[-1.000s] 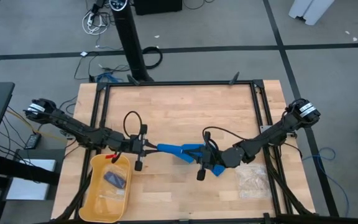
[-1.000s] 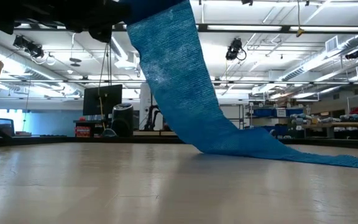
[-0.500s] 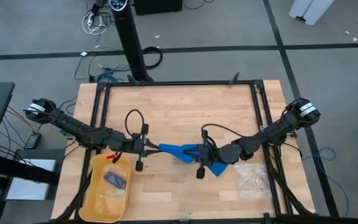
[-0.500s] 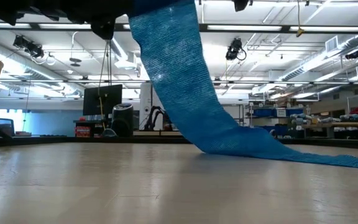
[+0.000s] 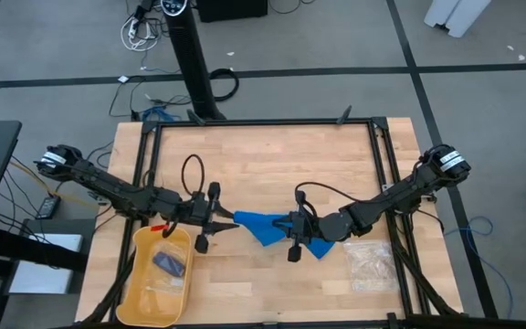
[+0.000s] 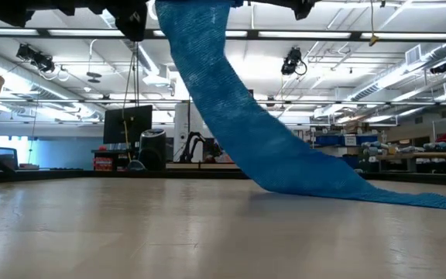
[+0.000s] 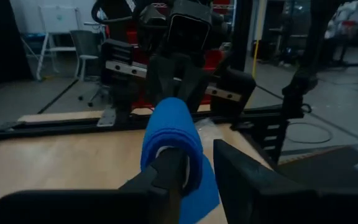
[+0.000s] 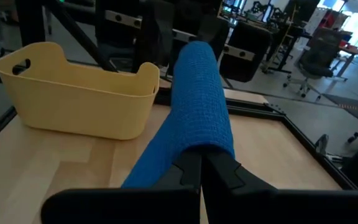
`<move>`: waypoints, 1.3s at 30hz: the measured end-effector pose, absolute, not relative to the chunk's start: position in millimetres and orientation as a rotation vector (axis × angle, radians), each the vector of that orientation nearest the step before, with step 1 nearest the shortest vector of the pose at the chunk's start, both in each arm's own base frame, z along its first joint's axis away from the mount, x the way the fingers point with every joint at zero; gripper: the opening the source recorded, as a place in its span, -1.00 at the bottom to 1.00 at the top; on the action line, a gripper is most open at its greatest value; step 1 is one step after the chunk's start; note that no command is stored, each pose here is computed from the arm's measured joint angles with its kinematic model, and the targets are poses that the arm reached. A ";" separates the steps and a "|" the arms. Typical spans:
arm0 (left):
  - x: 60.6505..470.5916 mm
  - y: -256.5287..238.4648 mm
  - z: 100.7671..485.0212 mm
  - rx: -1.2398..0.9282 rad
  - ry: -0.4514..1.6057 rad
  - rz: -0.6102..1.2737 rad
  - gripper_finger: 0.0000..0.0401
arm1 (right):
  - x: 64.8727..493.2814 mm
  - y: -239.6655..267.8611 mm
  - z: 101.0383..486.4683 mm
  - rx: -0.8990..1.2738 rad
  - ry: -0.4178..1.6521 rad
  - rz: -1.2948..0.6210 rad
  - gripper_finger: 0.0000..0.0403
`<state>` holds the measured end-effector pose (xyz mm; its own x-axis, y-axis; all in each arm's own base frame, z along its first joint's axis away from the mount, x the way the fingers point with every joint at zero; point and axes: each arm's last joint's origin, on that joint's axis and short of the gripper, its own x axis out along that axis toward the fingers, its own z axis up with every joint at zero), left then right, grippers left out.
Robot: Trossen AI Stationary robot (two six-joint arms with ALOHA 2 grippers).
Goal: Roll bandage
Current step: Roll the blue bandage
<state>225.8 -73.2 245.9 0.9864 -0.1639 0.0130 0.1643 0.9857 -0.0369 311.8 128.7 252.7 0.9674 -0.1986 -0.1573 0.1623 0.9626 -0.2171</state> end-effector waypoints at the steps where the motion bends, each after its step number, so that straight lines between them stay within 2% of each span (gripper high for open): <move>1: 225.9 -73.2 245.8 -0.042 -0.009 -0.165 -0.56 | 311.9 128.4 252.7 -0.204 0.179 -0.185 -1.00; 11: 235.1 -70.8 236.8 -0.088 0.010 -0.150 -0.70 | 312.7 124.9 250.8 -0.207 0.194 -0.195 -1.00; 18: 236.7 -68.9 236.9 -0.059 -0.004 -0.136 -0.91 | 312.7 124.8 251.0 -0.206 0.191 -0.201 -0.99; 24: 233.3 -65.0 245.9 0.041 -0.063 -0.047 -0.91 | 302.4 130.5 260.3 -0.215 0.194 -0.233 -0.86; 33: 221.3 -58.1 273.7 0.177 -0.212 0.071 -0.91 | 257.7 141.7 289.7 -0.201 0.217 -0.241 -0.72; 36: 219.4 -57.3 291.5 0.222 -0.248 0.091 -0.91 | 249.7 146.8 281.6 -0.203 0.286 -0.226 -0.71; 39: 222.8 -56.9 299.7 0.279 -0.188 0.139 -0.91 | 248.5 155.6 262.9 -0.200 0.384 -0.184 -0.71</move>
